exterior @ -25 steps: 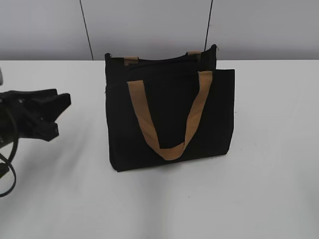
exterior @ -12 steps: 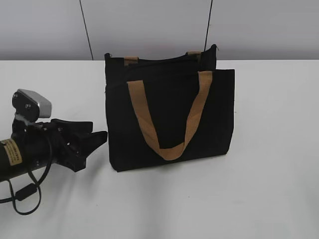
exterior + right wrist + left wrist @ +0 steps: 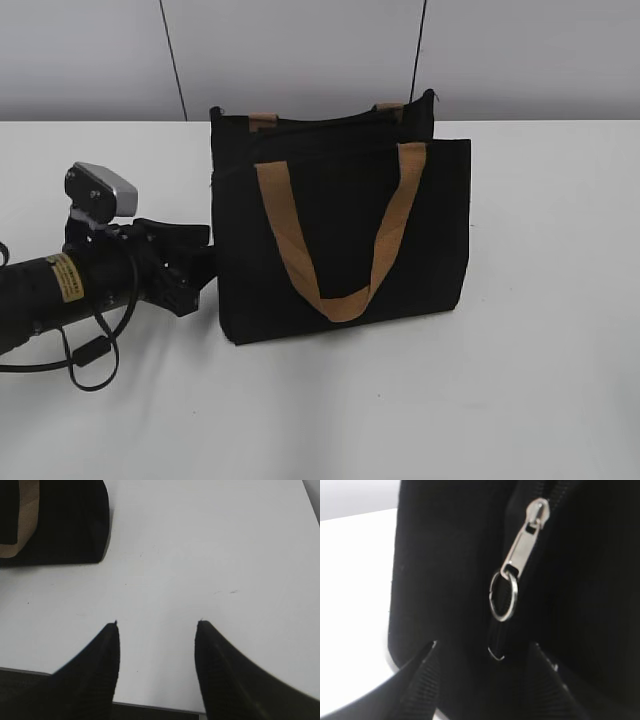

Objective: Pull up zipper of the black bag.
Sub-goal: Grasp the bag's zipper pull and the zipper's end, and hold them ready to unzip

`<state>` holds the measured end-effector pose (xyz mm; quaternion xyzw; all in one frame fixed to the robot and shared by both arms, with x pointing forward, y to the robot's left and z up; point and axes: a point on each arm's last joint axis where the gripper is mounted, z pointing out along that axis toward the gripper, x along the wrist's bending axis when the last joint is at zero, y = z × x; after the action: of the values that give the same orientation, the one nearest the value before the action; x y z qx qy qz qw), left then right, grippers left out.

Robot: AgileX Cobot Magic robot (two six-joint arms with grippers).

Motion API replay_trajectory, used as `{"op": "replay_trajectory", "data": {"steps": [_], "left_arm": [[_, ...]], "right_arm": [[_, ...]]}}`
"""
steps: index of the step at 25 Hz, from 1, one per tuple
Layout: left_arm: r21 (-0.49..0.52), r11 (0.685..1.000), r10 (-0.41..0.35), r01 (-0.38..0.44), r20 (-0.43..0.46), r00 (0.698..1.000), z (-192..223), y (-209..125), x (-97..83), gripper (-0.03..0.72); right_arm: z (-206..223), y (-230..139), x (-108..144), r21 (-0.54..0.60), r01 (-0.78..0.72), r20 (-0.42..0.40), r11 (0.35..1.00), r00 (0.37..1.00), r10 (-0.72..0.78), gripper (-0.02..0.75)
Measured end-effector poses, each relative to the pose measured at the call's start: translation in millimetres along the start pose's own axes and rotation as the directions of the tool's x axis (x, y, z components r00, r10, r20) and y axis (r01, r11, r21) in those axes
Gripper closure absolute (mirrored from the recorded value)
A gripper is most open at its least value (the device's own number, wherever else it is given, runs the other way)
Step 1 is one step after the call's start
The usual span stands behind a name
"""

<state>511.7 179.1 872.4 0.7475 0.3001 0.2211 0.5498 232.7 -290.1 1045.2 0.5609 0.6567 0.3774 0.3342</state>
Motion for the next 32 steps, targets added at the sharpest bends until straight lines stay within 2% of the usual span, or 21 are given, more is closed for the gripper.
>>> {"op": "replay_trajectory", "data": {"steps": [7, 9, 11, 15, 16, 21, 32], "left_arm": [[-0.007, 0.999, 0.031, -0.031, 0.047, 0.998, 16, -2, 4.5, 0.327], [-0.005, 0.999, 0.035, -0.035, 0.052, 0.998, 18, -3, 5.1, 0.362], [0.000, 0.999, 0.035, -0.035, 0.052, 0.998, 19, -4, 5.6, 0.419], [0.001, 1.000, 0.025, -0.025, 0.052, 0.998, 19, -4, 5.7, 0.629], [0.002, 1.000, 0.013, -0.013, 0.052, 0.999, 19, -4, 5.7, 0.659], [-0.001, 1.000, 0.009, -0.009, 0.047, 0.999, 18, 1, 6.1, 0.671], [-0.027, 0.990, 0.140, -0.142, -0.053, 0.989, -17, 67, 5.8, 0.673]], "right_arm": [[0, 0, 0, 0.000, 0.000, 0.000, 1.000, 1.000, 0.000, 0.355], [0, 0, 0, 0.000, 0.000, 0.000, 1.000, 1.000, 0.000, 0.355], [0, 0, 0, 0.000, 0.000, 0.000, 1.000, 1.000, 0.000, 0.355], [0, 0, 0, 0.000, 0.000, 0.000, 1.000, 1.000, 0.000, 0.356], [0, 0, 0, 0.000, 0.000, 0.000, 1.000, 1.000, 0.000, 0.356], [0, 0, 0, 0.000, 0.000, 0.000, 1.000, 1.000, 0.000, 0.356], [0, 0, 0, 0.000, 0.000, 0.000, 1.000, 1.000, 0.000, 0.356]]}}
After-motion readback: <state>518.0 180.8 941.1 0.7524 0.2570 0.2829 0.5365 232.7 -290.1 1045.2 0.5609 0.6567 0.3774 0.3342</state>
